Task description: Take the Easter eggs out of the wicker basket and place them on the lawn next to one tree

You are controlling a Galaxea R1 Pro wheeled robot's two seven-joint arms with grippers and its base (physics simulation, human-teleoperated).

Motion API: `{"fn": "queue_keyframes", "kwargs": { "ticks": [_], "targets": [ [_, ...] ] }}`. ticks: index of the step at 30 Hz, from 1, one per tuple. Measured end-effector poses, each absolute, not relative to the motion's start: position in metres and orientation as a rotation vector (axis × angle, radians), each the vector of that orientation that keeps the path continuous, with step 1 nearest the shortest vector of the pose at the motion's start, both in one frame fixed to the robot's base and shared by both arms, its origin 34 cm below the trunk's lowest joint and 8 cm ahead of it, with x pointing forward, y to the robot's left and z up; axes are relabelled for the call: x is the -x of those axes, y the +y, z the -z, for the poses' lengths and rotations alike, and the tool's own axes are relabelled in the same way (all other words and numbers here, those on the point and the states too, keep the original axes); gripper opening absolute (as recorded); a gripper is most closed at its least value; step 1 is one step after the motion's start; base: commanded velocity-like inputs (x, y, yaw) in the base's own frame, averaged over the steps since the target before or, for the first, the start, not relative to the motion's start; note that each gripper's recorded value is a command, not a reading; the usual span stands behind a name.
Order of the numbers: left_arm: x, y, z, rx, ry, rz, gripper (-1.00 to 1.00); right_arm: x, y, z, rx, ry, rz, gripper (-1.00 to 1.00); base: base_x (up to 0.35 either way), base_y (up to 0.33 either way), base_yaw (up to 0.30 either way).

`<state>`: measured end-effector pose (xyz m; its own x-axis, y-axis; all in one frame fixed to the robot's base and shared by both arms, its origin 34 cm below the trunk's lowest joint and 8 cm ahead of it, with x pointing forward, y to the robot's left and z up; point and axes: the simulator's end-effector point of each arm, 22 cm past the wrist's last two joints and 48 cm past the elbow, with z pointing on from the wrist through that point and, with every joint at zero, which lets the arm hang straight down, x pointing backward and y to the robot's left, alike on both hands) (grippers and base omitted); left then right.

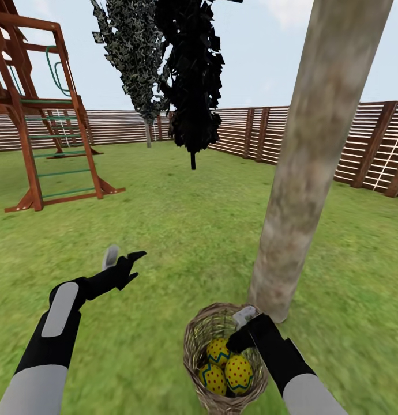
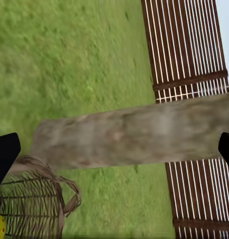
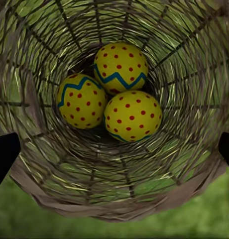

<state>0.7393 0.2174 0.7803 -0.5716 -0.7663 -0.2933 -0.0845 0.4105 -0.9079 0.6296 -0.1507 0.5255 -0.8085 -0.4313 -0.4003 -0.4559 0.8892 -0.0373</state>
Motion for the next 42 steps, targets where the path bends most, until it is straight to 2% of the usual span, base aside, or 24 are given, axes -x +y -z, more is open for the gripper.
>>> {"fn": "queue_keyframes", "kwargs": {
  "ticks": [4,8,26,42],
  "targets": [
    [-0.736,0.212,-0.774,0.707,1.949,1.206,1.00,-0.631,-0.166,-0.501,0.648,2.713,0.000,1.00,0.000,0.000,0.000],
    [-0.734,0.210,-0.766,0.703,1.950,1.209,1.00,-0.625,-0.163,-0.481,0.606,2.788,-0.068,1.00,0.000,0.000,0.000],
    [-0.727,0.205,-0.729,0.716,1.939,1.250,1.00,-0.695,-0.163,-0.495,0.540,2.641,0.042,1.00,0.000,0.000,0.000],
    [-0.719,0.206,-0.693,0.720,1.940,1.249,1.00,-0.668,-0.137,-0.446,0.593,2.677,-0.001,1.00,0.000,0.000,0.000]
  ]
}}
